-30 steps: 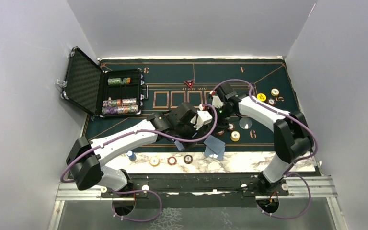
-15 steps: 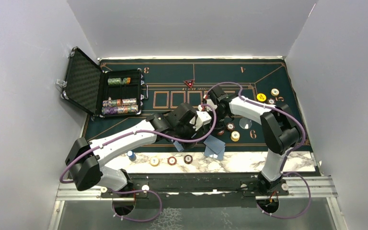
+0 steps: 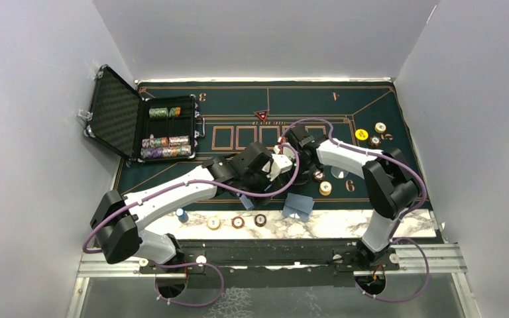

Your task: Distribute texas hold em gaming equipment

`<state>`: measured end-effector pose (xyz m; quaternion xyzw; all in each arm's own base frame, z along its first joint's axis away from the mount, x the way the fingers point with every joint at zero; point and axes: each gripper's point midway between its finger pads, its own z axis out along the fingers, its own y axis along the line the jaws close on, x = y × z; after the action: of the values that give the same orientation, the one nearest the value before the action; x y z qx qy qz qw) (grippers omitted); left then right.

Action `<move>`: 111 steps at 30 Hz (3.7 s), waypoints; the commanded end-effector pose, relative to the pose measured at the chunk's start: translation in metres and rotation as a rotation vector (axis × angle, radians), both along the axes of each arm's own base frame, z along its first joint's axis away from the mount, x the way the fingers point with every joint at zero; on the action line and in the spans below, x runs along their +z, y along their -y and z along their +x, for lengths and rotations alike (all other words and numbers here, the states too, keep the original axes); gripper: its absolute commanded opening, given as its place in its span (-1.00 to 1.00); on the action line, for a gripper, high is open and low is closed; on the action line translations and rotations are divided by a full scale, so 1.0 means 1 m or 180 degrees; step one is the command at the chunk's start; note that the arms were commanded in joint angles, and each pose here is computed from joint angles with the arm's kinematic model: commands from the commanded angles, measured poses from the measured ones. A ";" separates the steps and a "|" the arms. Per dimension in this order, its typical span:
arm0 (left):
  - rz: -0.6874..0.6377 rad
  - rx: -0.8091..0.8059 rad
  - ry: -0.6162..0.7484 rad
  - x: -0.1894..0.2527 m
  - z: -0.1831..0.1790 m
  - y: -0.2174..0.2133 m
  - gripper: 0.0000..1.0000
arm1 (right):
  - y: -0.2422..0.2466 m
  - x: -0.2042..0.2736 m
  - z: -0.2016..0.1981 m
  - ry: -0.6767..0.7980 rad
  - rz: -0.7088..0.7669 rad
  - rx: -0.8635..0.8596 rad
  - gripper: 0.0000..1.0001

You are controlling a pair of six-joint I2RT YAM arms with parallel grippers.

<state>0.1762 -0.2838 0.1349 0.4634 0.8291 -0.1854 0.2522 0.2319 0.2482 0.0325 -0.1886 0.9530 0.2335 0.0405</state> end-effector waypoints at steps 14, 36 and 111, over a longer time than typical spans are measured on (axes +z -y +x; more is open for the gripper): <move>-0.0060 -0.0096 0.0045 0.010 0.007 0.012 -1.00 | -0.006 0.069 -0.019 -0.0032 0.0313 -0.0274 0.62; 0.0524 -0.1322 0.0510 -0.053 0.000 0.121 -1.00 | 0.181 0.103 0.016 0.0560 -0.0053 -0.2256 0.81; -0.0539 0.1205 -0.1149 -0.065 -0.001 0.071 0.59 | 0.104 0.005 -0.046 -0.0646 0.0400 -0.1528 0.35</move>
<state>0.1715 -0.3502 0.0650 0.2475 0.9136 -0.2847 0.1516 0.1824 0.1432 0.0421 0.0758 0.9509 0.3001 0.0007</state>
